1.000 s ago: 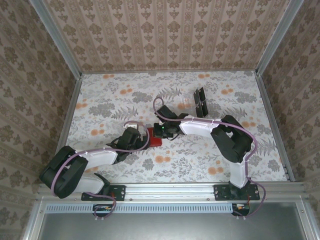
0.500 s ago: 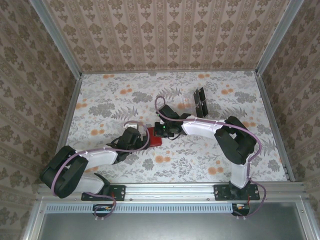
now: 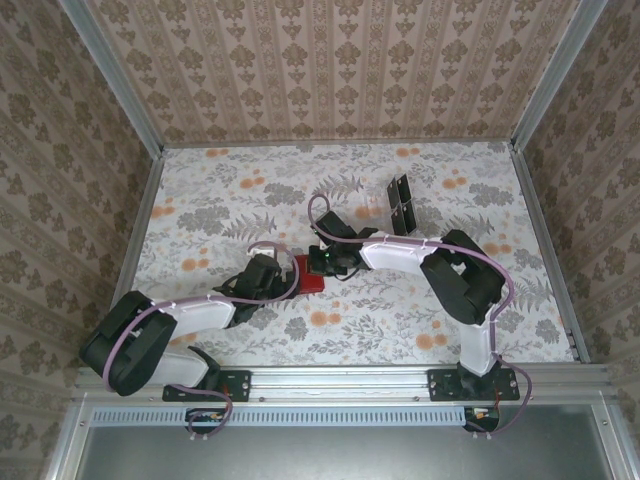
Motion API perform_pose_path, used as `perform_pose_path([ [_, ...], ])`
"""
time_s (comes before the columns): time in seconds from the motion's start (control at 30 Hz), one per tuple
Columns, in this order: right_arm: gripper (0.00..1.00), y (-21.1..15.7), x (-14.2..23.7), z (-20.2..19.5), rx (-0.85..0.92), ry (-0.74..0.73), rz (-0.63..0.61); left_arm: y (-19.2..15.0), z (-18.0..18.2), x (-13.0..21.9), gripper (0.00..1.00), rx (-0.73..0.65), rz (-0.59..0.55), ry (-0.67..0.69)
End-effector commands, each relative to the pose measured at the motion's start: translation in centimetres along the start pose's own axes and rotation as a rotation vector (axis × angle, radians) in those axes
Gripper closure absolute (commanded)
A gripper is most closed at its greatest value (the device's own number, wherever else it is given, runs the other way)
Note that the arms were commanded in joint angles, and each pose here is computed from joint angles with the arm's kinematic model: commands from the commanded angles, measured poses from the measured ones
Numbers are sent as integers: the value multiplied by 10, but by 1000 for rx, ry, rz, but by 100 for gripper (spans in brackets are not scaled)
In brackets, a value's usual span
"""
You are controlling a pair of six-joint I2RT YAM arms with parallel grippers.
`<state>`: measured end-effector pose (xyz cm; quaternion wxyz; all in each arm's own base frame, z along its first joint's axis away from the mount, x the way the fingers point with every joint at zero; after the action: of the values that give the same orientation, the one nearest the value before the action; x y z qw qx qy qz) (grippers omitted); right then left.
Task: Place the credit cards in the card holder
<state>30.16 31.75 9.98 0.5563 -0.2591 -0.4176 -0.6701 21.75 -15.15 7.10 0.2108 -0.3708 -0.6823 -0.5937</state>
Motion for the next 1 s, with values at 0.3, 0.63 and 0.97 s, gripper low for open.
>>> perform_pose_path([
  [0.3,100,-5,-10,-14,-43,-24,11,-25,-4,-8,1,-9,148,-69],
  [0.63,100,-7,2,-9,-37,23,-24,-25,-5,-10,1,-11,154,-71],
  [0.97,100,8,26,12,0,84,-88,-24,-5,-11,1,-12,154,-69],
])
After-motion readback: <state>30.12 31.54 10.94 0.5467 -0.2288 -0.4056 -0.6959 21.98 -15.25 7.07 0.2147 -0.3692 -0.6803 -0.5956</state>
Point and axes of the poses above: each hand's point on the last joint's axis, 136 mm out from that joint toward the fingers, its own x axis back along the fingers, its own z axis along the line the jaws close on, y = z × x, the point moved 7 cm from there along x, back along the fingers, and after that the axes turned 1 degree about x, right-handed, at the moved point
